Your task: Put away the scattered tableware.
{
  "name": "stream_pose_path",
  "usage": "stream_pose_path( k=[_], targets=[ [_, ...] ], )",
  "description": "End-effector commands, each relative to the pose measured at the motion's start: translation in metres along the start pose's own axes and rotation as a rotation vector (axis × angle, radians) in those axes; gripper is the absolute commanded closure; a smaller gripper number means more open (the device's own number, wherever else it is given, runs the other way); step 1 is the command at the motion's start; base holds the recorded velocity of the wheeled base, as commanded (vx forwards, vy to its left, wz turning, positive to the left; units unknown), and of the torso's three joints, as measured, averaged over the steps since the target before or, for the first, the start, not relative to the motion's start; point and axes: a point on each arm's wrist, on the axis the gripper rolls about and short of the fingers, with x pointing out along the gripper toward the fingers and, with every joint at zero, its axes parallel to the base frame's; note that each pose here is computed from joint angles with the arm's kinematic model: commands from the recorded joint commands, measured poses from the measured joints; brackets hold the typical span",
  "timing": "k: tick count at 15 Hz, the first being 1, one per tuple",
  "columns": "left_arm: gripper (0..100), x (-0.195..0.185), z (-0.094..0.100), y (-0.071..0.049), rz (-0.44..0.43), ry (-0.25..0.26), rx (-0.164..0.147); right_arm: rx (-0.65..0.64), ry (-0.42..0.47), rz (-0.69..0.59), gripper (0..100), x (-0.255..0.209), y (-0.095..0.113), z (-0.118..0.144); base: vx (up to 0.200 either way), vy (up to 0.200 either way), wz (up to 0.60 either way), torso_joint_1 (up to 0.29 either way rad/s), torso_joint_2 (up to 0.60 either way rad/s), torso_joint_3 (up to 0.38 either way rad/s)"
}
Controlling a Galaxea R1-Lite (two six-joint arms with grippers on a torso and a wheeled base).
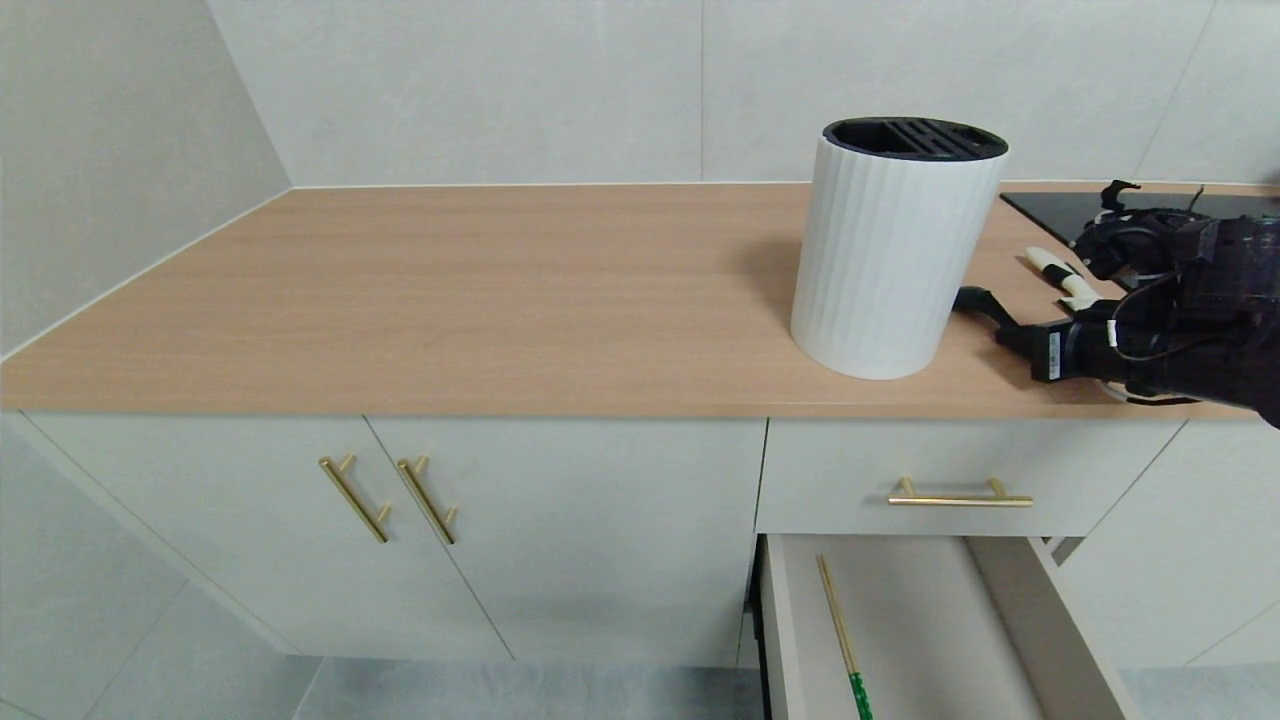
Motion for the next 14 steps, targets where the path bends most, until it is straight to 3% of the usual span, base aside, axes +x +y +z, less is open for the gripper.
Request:
stream_pose_path(
  k=[1, 4, 7, 11, 14],
  targets=[
    [0, 0.000, 0.000, 0.000, 0.001, 0.002, 0.000, 0.015, -0.032, -0.018, 100, -0.011, 0.002, 0.010, 0.000, 0.000, 0.00, 0.000, 0.00, 0.000],
    [0, 0.000, 0.000, 0.000, 0.001, -0.001, 0.000, 0.099, -0.045, -0.022, 100, -0.028, 0.013, 0.023, 0.000, 0.000, 0.00, 0.000, 0.00, 0.000],
    [0, 0.000, 0.000, 0.000, 0.001, 0.002, 0.000, 0.159, 0.017, -0.036, 100, -0.102, 0.028, 0.021, 0.000, 0.000, 0.00, 0.000, 0.00, 0.000],
    [0, 0.000, 0.000, 0.000, 0.001, 0.002, 0.000, 0.095, -0.038, -0.041, 100, -0.163, 0.040, 0.011, 0.000, 0.000, 0.00, 0.000, 0.00, 0.000],
    [0, 0.000, 0.000, 0.000, 0.001, 0.000, 0.000, 0.052, -0.031, -0.044, 100, -0.180, 0.046, -0.003, 0.000, 0.000, 0.00, 0.000, 0.00, 0.000]
  ],
)
